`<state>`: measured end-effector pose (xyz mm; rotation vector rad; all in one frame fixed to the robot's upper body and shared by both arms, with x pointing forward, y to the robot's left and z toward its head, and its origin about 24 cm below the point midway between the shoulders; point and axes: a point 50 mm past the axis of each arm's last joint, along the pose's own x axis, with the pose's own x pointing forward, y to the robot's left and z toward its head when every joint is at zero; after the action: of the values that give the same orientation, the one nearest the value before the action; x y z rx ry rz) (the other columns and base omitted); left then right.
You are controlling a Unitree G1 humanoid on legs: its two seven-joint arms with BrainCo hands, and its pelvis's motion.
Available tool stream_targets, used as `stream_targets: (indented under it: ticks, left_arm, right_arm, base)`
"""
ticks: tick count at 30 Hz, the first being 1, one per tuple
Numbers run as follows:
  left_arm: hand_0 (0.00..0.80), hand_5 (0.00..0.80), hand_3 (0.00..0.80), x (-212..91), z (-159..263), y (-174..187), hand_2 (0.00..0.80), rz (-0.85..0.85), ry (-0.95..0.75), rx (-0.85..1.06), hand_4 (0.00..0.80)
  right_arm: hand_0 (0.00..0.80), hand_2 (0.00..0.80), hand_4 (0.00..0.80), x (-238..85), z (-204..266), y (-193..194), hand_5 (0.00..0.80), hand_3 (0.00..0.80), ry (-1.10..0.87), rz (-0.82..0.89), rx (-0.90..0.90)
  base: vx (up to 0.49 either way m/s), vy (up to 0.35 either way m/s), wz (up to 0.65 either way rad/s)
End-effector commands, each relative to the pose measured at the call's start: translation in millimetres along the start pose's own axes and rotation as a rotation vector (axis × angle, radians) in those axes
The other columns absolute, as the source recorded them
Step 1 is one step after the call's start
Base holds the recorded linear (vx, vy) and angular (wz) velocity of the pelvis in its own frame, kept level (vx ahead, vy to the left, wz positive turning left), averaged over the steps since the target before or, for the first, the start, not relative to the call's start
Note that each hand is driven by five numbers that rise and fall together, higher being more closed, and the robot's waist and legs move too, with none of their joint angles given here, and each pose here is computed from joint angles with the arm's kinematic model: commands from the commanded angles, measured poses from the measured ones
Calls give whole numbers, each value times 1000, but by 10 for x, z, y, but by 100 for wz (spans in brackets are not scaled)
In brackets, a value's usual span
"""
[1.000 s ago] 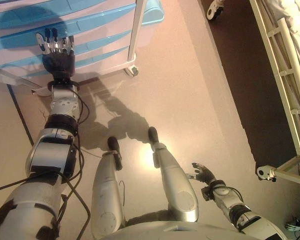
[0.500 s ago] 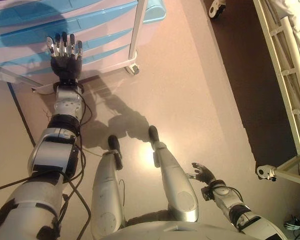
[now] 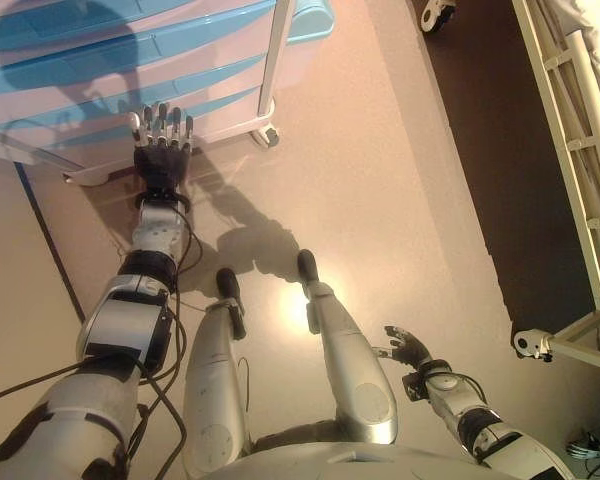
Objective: Open the drawer and pick up the medicine
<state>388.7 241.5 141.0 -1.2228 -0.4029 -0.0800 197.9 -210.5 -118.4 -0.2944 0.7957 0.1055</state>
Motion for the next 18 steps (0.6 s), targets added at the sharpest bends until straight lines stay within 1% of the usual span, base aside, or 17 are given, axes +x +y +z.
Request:
stream_targets:
  ticks: [1, 2, 5, 9, 13, 18]
  left_arm:
    - [0, 0, 0, 46, 105, -120, 0, -106, -44, 30, 0]
    - [0, 0, 0, 46, 105, -120, 0, -106, -44, 30, 0]
    - [0, 0, 0, 122, 194, -295, 0, -200, -95, 24, 0]
    - [0, 0, 0, 186, 289, -417, 0, -240, -134, 22, 0]
    - [0, 0, 0, 259, 404, -542, 0, -249, -177, 23, 0]
    - [0, 0, 0, 392, 619, -755, 0, -202, -251, -5, 0]
  right_arm:
    - [0, 0, 0, -57, -89, -154, 0, 0, 17, -41, -2]
    - [0, 0, 0, -57, -89, -154, 0, 0, 17, -41, -2]
    - [0, 0, 0, -72, -136, -188, 0, 0, 28, -50, 1]
    - [0, 0, 0, -77, -149, -211, 0, 0, 32, -53, -2]
    - [0, 0, 0, -85, -163, -225, 0, 0, 32, -54, -4]
    - [0, 0, 0, -95, -177, -239, 0, 0, 31, -54, -9]
  base:
    - [0, 0, 0]
    - [0, 0, 0]
    - [0, 0, 0]
    - [0, 0, 0]
    - [0, 0, 0]
    - [0, 0, 0]
